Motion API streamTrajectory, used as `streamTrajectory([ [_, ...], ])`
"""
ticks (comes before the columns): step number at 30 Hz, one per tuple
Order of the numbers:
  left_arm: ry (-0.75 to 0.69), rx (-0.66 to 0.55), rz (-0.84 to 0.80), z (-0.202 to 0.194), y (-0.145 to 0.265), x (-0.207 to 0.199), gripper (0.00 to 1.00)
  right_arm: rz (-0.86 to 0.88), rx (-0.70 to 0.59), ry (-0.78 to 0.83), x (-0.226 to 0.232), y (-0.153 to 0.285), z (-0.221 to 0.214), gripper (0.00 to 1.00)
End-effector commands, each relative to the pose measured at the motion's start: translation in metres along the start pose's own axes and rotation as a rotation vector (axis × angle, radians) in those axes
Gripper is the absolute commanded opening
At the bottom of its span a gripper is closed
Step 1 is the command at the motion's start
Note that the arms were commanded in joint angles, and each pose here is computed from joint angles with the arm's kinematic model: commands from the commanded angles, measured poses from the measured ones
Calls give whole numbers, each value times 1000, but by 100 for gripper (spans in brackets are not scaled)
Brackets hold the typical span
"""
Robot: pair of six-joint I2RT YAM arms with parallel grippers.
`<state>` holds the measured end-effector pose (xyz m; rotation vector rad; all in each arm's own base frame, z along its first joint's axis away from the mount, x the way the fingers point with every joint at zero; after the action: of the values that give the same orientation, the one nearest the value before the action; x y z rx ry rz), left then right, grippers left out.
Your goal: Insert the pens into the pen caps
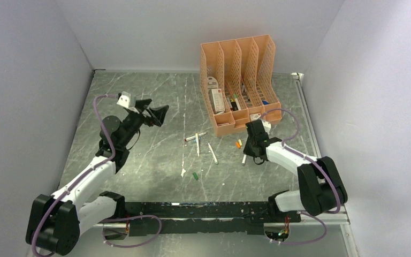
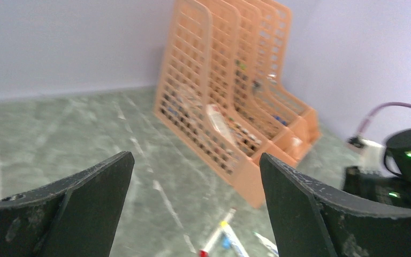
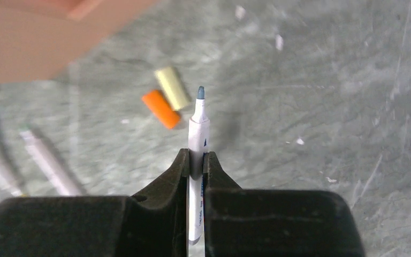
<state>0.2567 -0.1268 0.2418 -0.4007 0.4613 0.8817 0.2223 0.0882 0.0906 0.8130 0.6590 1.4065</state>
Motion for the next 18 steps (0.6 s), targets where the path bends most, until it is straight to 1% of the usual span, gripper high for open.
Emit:
streamTrajectory([
  [1,165,85,-293,-6,3,-35,99,168,-209,12,14,34,31,0],
  [2,198,95,-330,-8,3,-38,99,223,-271,17,17,46,37,0],
  [4,277,97,-348,-12,4,-40,99,336,-393,32,24,67,50,0],
  [6,336,76,-371,-14,6,-42,99,440,-493,45,32,87,61,0],
  [7,371,84,-382,-18,5,-44,99,489,-524,55,36,95,64,0],
  [9,429,120,-423,-24,3,-50,99,583,-568,80,44,109,71,0],
  [11,463,168,-506,-32,2,-64,99,671,-611,99,53,120,77,0],
  [14,516,214,-598,-44,-1,-81,99,760,-663,112,66,135,84,0],
  [18,564,265,-625,-61,-11,-94,99,838,-705,141,83,153,95,0],
])
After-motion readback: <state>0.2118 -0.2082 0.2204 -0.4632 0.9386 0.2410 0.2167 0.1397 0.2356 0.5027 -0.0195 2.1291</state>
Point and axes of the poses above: each gripper's point midway between its finger pads, its own y axis back along the fingers, its own x axis along the line the jaws close on, z = x × y, the point moved 8 cm from there along y, back along the fingers, and after that the axes turned 12 degrees about y, right-handed, at the moved point
